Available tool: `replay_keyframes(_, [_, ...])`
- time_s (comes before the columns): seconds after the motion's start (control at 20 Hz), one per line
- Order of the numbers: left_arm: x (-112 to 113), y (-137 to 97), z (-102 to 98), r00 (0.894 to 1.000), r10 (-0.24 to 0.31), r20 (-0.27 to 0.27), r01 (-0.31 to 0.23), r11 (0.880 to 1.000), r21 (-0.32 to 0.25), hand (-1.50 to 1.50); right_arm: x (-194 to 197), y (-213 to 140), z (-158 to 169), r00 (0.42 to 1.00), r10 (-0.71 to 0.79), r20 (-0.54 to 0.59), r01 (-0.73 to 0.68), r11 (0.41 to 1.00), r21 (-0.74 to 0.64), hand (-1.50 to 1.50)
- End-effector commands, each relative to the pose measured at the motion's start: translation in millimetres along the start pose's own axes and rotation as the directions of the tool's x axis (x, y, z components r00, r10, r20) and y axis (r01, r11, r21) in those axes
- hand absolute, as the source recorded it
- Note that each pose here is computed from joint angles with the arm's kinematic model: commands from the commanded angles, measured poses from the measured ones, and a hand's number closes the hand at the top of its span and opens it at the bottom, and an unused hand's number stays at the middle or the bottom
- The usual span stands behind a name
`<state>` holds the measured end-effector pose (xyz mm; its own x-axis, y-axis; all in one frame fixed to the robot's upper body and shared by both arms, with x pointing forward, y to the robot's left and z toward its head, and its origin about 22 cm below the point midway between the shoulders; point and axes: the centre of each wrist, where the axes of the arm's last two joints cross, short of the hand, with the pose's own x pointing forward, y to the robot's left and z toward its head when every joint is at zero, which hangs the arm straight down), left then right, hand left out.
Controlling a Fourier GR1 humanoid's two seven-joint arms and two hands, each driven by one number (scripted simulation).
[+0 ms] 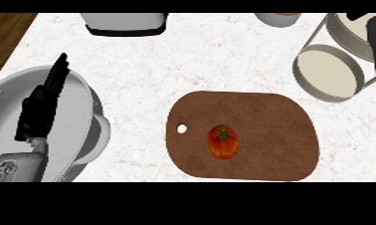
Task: Pick the squash from the cutting board and place it in the tiered basket
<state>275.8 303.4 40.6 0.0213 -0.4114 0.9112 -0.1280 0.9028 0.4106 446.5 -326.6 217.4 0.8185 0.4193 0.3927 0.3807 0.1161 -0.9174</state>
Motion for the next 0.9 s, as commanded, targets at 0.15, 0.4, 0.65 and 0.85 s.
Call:
replay_keyframes(0.15, [-15.7, -4.3, 8.1, 1.0, 0.001, -0.019, -0.001, 1.0, 0.01, 0.0, -31.7, 11.5, 0.9, 0.987, -0.16, 0.002, 0.16, 0.987, -0.022, -1.5])
replay_keyframes(0.4, [9.1, -7.0, -1.6, 1.0, -0.01, -0.023, 0.01, 1.0, 0.003, 0.0, -41.7, 1.6, 0.6, 0.968, -0.248, 0.026, 0.25, 0.96, -0.126, -1.5])
replay_keyframes(0.65, [4.4, -1.7, 6.0, 1.0, -0.01, -0.02, 0.01, 1.0, 0.005, 0.0, -36.6, -44.2, 9.5, 0.946, -0.316, 0.068, 0.323, 0.916, -0.237, -1.5])
replay_keyframes(0.85, [-3.1, 8.1, -0.9, 0.999, -0.01, -0.032, 0.01, 1.0, 0.014, 0.0, -39.1, -82.5, 25.3, 0.92, -0.39, -0.05, 0.365, 0.895, -0.254, -1.5])
